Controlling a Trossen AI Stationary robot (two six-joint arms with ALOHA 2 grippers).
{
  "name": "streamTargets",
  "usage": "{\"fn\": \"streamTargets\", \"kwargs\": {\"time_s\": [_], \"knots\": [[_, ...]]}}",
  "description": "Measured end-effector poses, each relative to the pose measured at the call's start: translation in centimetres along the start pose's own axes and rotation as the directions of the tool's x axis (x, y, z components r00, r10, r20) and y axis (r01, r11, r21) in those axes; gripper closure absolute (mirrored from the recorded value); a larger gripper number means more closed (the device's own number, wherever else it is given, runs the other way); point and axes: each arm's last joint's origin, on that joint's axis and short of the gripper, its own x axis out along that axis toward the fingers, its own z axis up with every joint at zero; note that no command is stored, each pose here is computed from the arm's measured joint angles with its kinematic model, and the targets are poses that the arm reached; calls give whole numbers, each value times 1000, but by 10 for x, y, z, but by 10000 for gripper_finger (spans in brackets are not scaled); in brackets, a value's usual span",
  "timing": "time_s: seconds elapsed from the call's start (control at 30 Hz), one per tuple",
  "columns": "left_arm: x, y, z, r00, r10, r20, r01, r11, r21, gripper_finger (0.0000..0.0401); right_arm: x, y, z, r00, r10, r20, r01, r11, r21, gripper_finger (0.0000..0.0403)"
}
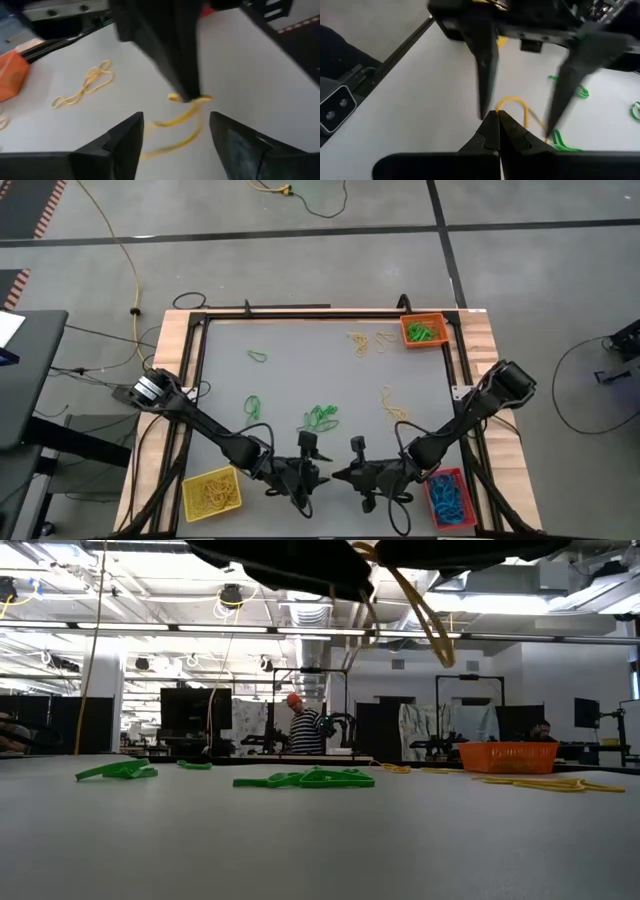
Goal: Sort rubber bands into baskets
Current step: Put the yellow rubber band into the yellow bin
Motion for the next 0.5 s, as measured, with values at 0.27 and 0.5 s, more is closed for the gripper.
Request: {"fn": "streamTargets", "kwargs": {"time_s": [0.27,0.5], "knots": [[0,0,0,1000,-13,-1,13,1000,23,322,0,0,0,1000,0,-1,0,1000,4,384],[0,-1,0,1000,-14,-3,14,999,52,397,0,0,0,1000,0,-4,0,1000,12,381]]}}
